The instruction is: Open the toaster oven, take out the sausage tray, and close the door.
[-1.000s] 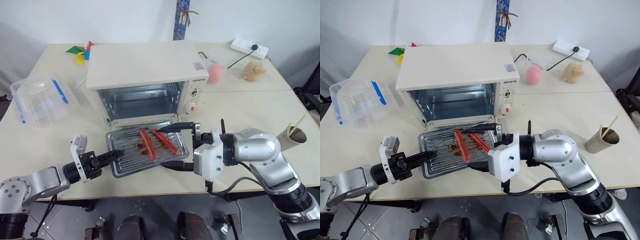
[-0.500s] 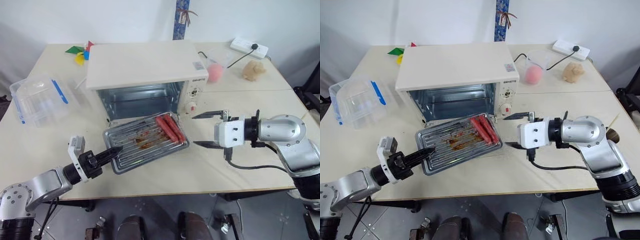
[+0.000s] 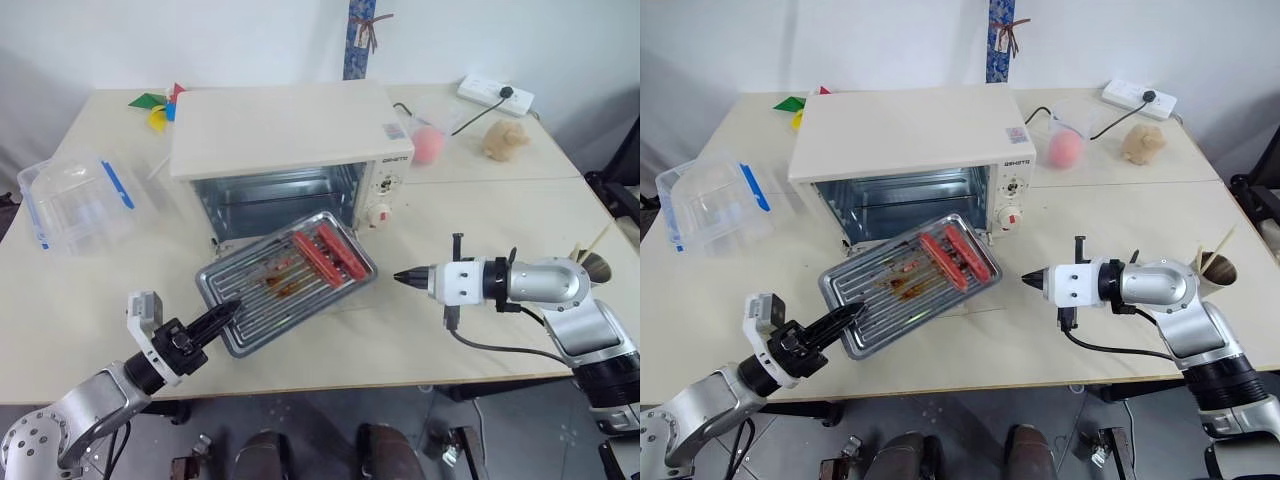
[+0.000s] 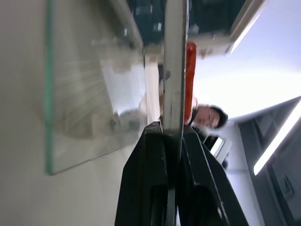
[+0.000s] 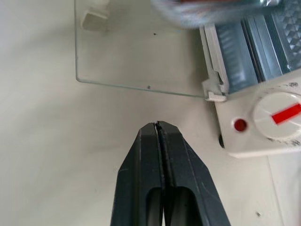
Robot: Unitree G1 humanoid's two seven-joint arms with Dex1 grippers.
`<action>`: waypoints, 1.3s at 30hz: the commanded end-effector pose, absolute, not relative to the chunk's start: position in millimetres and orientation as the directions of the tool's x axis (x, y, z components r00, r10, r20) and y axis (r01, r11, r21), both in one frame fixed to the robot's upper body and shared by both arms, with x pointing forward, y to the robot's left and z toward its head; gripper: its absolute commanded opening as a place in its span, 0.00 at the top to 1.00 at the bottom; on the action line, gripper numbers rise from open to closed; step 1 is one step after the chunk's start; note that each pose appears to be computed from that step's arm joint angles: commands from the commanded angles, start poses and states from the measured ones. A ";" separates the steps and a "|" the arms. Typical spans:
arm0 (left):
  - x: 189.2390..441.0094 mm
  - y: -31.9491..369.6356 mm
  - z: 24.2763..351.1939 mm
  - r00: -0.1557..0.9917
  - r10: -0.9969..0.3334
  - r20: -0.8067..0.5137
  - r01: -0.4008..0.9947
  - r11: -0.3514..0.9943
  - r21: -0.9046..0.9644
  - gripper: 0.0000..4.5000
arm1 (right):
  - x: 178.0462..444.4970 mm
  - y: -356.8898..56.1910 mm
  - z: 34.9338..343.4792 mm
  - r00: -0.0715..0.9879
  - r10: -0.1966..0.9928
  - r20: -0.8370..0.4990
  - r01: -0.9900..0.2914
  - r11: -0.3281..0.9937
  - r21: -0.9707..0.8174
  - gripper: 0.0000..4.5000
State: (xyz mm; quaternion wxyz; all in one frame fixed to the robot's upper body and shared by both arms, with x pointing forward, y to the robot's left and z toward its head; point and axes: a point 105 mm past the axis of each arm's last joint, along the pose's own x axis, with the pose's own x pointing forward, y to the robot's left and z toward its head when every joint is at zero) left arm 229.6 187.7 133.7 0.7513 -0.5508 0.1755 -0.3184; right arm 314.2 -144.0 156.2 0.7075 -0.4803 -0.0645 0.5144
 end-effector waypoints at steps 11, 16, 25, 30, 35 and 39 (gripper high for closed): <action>198.4 198.2 133.9 0.822 -0.563 0.083 0.256 0.235 -0.938 1.00 | 316.3 -127.1 128.9 0.407 0.833 -0.375 -0.701 0.022 -0.712 1.00; 186.9 208.7 135.0 0.869 -0.489 0.077 0.232 0.265 -0.936 1.00 | 316.3 -108.7 122.4 0.364 0.871 -0.329 -0.715 0.035 -0.699 1.00; 165.0 221.0 140.0 0.926 -0.369 0.076 0.198 0.308 -0.931 1.00 | 317.8 -96.3 114.7 0.323 0.890 -0.321 -0.732 0.020 -0.681 1.00; 151.6 223.7 142.5 0.950 -0.303 0.077 0.176 0.316 -0.932 1.00 | 320.7 -94.4 113.1 0.312 0.893 -0.323 -0.734 0.011 -0.679 1.00; 134.3 224.5 143.5 0.969 -0.239 0.066 0.141 0.313 -0.939 1.00 | 324.1 -94.0 110.4 0.302 0.893 -0.332 -0.738 -0.001 -0.675 1.00; 125.1 225.0 143.4 0.978 -0.203 0.053 0.115 0.309 -0.944 1.00 | 325.4 -93.4 109.6 0.292 0.896 -0.335 -0.740 -0.010 -0.672 1.00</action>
